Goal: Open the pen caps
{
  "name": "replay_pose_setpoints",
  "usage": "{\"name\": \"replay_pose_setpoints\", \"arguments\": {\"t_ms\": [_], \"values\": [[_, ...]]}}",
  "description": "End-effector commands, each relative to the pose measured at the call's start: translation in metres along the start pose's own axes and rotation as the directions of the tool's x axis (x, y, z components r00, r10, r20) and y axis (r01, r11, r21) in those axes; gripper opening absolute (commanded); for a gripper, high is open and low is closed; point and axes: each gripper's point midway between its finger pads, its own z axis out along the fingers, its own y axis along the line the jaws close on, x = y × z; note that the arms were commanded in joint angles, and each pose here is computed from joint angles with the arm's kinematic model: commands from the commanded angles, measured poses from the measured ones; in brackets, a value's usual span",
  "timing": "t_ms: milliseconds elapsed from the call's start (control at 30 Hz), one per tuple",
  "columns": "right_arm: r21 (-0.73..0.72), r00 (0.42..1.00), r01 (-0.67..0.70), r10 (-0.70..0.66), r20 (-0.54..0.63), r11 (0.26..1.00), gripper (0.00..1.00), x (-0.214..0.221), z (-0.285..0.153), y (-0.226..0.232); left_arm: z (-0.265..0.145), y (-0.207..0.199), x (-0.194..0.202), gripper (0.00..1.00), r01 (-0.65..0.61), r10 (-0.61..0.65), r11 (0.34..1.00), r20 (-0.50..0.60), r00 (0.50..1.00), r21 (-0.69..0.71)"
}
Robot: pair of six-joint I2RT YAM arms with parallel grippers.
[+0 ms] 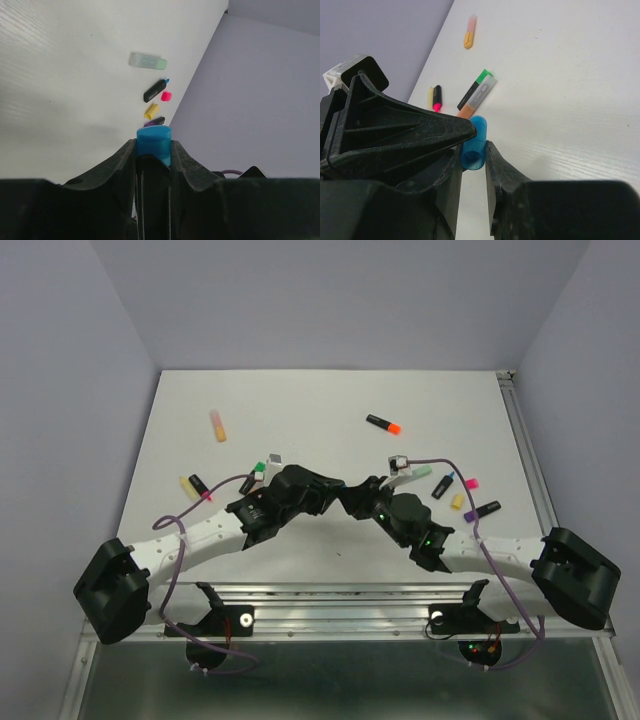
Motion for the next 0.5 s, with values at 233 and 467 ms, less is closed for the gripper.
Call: {"name": "replay_pose_setpoints", "arguments": {"t_ms": [233, 467], "values": [[0.251, 0.995, -0.033, 0.007, 0.102, 0.967, 0.18, -0.022, -0.016, -0.049, -0.008, -0.004, -0.001, 0.79, -0.129, 0.130, 0.991, 0.022, 0.991, -0.022], [0.462, 0.996, -0.058, 0.019, 0.088, 0.885, 0.18, -0.038, -0.046, -0.131, -0.018, -0.008, -0.026, 0.95, -0.206, 0.210, 0.977, 0.102, 0.972, -0.048]]}}
